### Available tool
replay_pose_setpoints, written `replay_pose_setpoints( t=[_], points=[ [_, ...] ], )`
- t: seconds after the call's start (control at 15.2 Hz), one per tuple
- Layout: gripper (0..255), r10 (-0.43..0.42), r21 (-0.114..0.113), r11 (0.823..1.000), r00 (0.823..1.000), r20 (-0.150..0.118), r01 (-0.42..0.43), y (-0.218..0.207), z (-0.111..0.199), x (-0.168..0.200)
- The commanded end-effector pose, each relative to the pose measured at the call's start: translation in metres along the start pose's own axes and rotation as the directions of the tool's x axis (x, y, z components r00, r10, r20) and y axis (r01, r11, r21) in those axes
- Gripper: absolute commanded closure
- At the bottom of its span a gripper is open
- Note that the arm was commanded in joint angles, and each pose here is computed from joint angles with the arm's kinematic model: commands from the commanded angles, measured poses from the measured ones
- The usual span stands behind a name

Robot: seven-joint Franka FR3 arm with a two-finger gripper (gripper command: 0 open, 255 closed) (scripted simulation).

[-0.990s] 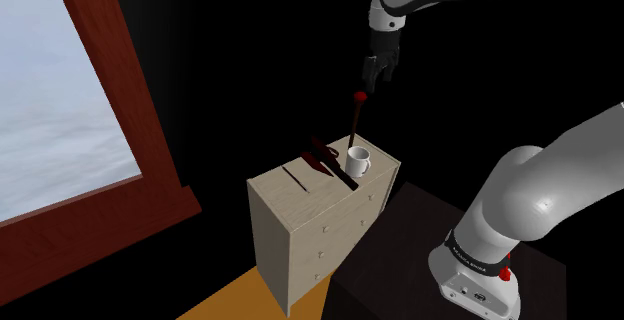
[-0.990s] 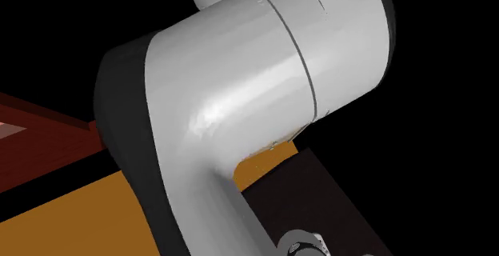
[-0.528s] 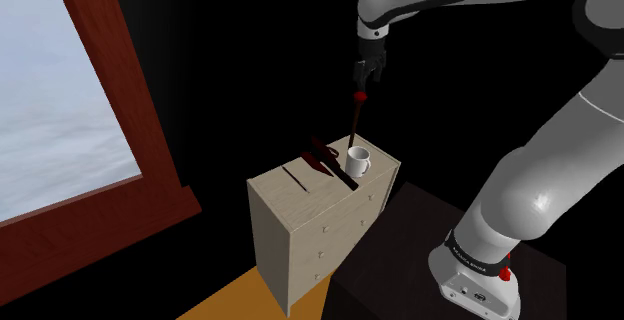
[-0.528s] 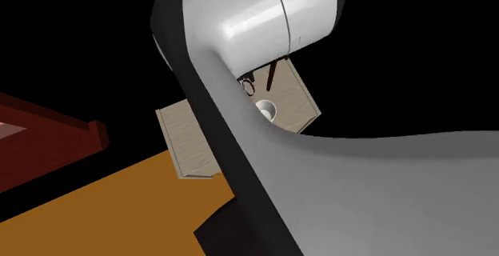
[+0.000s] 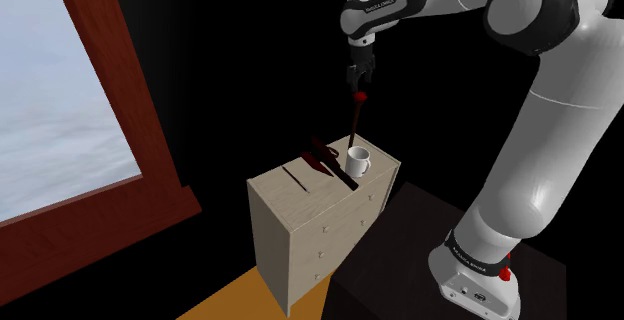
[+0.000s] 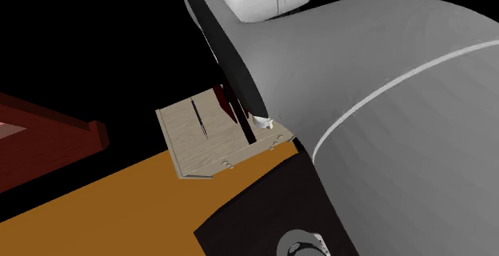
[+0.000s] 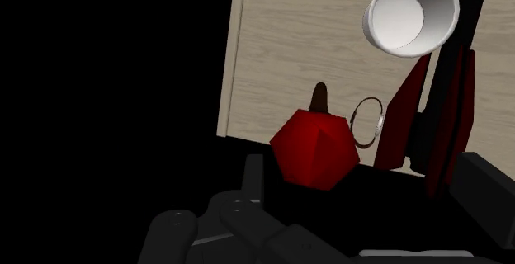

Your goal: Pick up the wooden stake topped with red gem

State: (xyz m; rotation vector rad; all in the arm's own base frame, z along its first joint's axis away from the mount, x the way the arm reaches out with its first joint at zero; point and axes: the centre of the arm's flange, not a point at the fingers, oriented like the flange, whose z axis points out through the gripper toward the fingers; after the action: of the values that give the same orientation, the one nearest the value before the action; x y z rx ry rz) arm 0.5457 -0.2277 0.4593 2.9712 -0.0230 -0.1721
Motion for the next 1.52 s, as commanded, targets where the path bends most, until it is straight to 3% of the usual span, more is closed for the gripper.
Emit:
replay_pose_setpoints(
  t=[0.0,0.66,0.73,1.45],
  points=[
    [0,-0.006,-0.008,1.0,1.0,0.006,0.006,0.015,0.013,0.015],
    [0,-0.007,-0.01,1.0,1.0,0.008,0.007,0.011,0.055,0.023],
    [255,-0.007,-0.01,1.0,1.0,0.008,0.007,0.011,0.055,0.023],
    [255,-0.007,-0.01,1.0,1.0,0.008,0.007,0.013,0.044,0.022]
  ],
)
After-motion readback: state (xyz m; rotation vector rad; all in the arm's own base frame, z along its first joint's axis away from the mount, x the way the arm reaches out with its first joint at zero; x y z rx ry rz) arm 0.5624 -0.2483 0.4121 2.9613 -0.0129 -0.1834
